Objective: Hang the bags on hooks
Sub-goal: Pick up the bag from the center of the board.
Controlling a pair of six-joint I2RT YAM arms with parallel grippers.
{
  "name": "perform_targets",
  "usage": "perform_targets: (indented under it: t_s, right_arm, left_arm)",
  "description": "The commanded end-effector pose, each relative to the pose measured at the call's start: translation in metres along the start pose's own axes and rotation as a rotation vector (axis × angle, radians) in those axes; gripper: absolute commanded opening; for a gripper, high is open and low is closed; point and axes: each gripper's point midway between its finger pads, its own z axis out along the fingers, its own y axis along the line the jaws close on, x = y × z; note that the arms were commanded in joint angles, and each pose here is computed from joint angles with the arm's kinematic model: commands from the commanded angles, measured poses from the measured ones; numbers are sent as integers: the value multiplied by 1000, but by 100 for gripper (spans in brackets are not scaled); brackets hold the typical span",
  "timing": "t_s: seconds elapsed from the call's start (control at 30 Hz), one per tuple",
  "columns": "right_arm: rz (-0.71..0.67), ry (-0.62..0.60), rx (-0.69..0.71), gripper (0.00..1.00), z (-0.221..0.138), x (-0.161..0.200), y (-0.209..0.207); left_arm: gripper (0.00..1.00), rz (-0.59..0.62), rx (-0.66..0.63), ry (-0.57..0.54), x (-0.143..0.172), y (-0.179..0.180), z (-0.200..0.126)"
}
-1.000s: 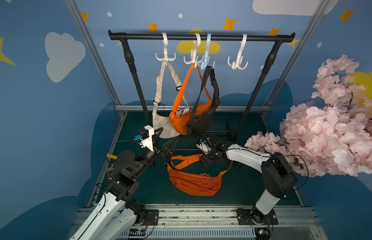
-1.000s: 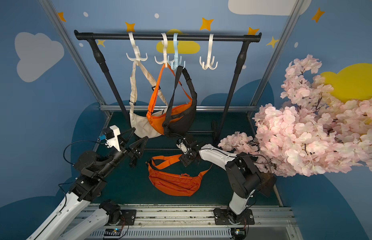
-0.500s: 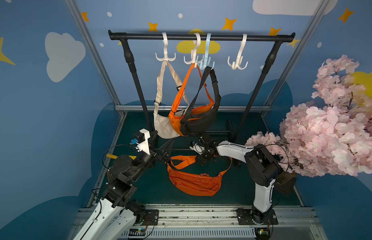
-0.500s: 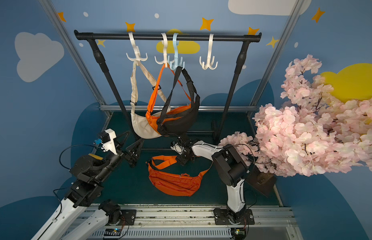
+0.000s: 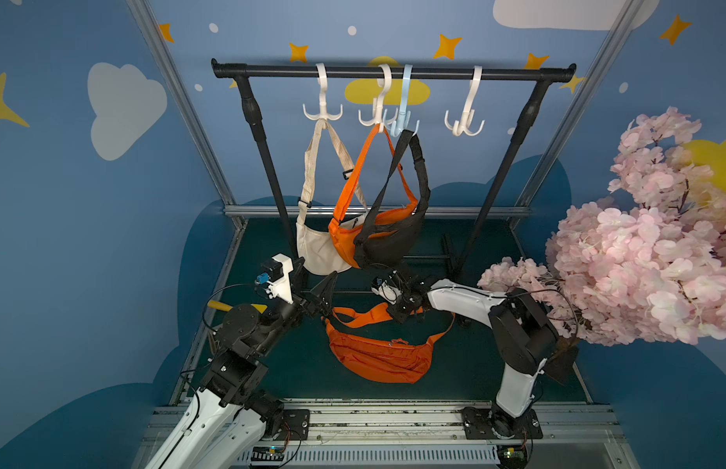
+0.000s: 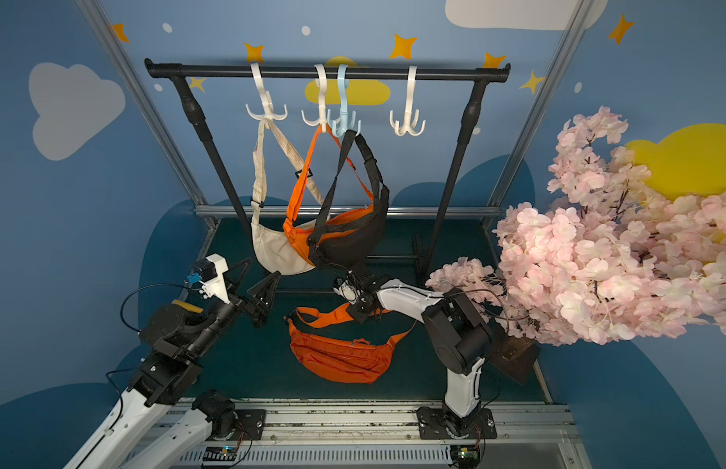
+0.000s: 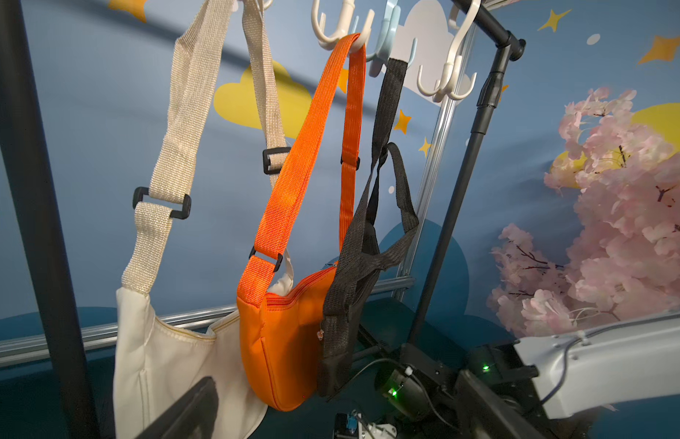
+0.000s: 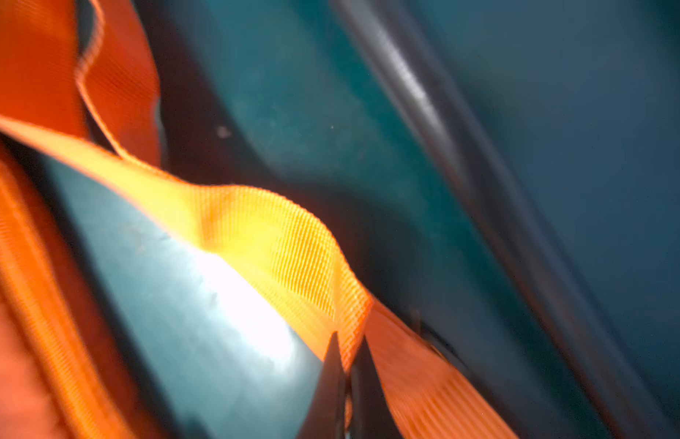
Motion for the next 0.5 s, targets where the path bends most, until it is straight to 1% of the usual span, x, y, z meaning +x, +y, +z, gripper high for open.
perform_targets:
  t_s: [0.0, 0.1, 0.23, 0.37, 0.47]
  right_arm:
    - [-2, -152, 91, 0, -53, -34, -8]
    - [-17, -240, 137, 0, -89, -52, -10]
    - [-34, -363, 169, 0, -134, -77, -11]
    - [-56, -455, 178, 0, -168, -96, -7]
    - [-74, -504, 172, 0, -190, -107, -1]
  left_arm:
    - [96, 0, -14, 49, 18, 5, 1]
    - [93, -36, 43, 112, 39, -3, 1]
    - [91, -40, 137, 217, 72, -16, 4]
    - [89, -52, 180, 304, 107, -23, 11]
    - [89, -30, 173, 344, 127, -23, 17]
